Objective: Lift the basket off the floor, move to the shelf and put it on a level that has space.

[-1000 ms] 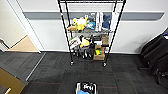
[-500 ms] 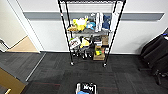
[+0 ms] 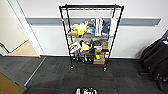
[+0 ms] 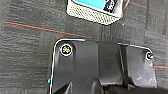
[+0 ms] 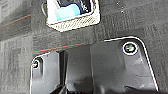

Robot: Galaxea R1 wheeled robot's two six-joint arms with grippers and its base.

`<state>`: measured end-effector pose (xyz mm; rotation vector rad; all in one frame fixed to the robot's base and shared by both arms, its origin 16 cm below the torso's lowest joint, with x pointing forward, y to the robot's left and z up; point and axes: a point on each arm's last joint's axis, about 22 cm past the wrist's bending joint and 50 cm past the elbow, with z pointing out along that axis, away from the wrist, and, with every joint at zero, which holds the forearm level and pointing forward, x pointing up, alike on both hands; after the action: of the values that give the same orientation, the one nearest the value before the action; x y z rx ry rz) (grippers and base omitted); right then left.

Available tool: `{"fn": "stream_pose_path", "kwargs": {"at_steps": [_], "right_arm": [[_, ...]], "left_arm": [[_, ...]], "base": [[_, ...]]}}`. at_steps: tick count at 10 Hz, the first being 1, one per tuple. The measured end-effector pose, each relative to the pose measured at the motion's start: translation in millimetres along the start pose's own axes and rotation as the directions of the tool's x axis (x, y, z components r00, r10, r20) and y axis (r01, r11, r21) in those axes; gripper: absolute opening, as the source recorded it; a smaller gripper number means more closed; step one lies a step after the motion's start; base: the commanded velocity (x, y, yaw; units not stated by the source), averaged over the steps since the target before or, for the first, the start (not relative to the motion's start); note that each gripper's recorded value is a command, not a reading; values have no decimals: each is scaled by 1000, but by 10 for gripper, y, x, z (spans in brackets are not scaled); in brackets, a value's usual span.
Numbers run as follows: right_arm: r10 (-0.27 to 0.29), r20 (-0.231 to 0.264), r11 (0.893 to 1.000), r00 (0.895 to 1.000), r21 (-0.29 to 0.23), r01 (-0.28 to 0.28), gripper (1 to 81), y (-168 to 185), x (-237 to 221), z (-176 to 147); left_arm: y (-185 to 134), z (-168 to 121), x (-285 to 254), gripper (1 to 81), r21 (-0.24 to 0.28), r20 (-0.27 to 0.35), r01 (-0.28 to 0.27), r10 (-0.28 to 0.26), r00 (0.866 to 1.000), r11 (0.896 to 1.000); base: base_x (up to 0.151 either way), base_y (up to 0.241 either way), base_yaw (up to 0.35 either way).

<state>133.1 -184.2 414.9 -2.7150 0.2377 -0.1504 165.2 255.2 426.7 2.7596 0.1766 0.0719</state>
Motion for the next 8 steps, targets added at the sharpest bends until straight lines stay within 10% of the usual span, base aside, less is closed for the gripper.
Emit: {"fn": "stream_pose_path", "kwargs": {"at_steps": [5, 8], "right_arm": [[32, -50, 999, 998, 36, -30, 811, -44, 973, -38], [80, 6, 996, 997, 40, -80, 811, 16, 1039, 80]], "left_arm": [[245, -48, 1143, 811, -56, -44, 32, -35, 998, 998], [144, 106, 1184, 811, -54, 22, 67, -66, 998, 996]], "base": [[0, 0, 0], [0, 0, 0]]}}
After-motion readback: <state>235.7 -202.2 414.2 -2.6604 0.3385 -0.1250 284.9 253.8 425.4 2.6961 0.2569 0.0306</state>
